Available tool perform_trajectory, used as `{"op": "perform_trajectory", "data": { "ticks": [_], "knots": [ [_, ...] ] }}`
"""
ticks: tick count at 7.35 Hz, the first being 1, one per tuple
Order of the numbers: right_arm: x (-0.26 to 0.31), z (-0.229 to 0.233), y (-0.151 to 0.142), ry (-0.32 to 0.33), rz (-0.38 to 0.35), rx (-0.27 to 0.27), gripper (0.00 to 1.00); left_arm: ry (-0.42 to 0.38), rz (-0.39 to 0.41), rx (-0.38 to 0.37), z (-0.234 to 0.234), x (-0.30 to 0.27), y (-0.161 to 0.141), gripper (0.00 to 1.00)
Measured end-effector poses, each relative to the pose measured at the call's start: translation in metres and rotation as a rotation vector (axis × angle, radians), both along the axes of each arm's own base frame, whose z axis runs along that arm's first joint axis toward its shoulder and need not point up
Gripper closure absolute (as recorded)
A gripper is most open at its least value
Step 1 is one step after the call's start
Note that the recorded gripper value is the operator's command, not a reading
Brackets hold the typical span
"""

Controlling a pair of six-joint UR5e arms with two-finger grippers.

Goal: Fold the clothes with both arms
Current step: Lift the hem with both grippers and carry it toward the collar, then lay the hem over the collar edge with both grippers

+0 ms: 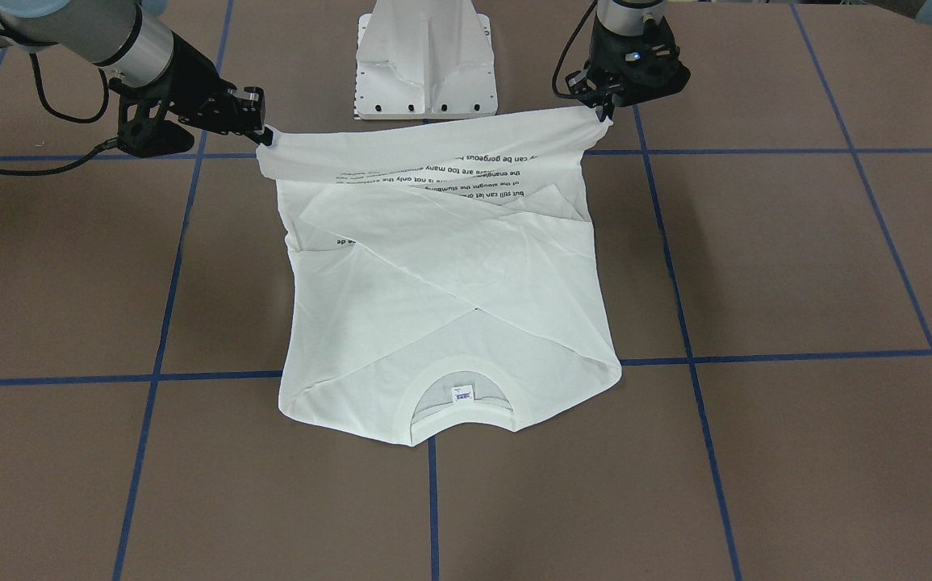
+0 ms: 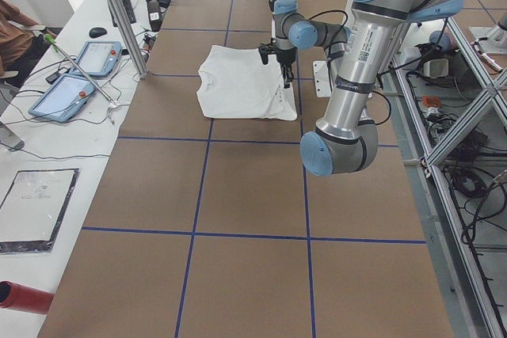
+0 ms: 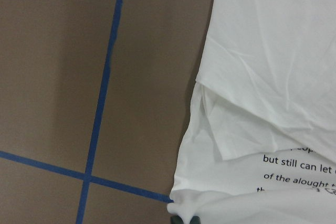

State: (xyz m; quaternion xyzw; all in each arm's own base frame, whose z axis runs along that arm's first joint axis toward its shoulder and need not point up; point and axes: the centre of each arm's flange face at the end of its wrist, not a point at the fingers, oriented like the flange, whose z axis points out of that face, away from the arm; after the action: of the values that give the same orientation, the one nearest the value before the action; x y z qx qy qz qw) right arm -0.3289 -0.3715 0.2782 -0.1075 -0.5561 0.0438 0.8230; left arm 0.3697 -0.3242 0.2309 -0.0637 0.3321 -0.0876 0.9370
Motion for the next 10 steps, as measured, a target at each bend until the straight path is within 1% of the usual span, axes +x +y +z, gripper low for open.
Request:
{"op": "perform_trajectory", "data": {
  "ticks": [3, 5, 8, 10],
  "knots": [
    [-0.009, -0.012, -0.032, -0.005, 0.04, 0.011, 1.0, 0.017, -0.024, 0.035, 0.011, 0.015, -0.041, 1.0],
    [-0.005, -0.016, -0.058, -0.002, 0.082, 0.009, 1.0, 0.032, -0.054, 0.059, 0.014, 0.005, -0.066, 1.0],
    [0.007, -0.028, -0.097, -0.006, 0.145, 0.013, 1.0, 0.061, -0.091, 0.06, 0.005, -0.02, -0.098, 1.0],
    [0.003, -0.032, -0.131, 0.006, 0.175, 0.002, 1.0, 0.063, -0.114, 0.058, 0.003, -0.011, -0.125, 1.0]
  ]
}}
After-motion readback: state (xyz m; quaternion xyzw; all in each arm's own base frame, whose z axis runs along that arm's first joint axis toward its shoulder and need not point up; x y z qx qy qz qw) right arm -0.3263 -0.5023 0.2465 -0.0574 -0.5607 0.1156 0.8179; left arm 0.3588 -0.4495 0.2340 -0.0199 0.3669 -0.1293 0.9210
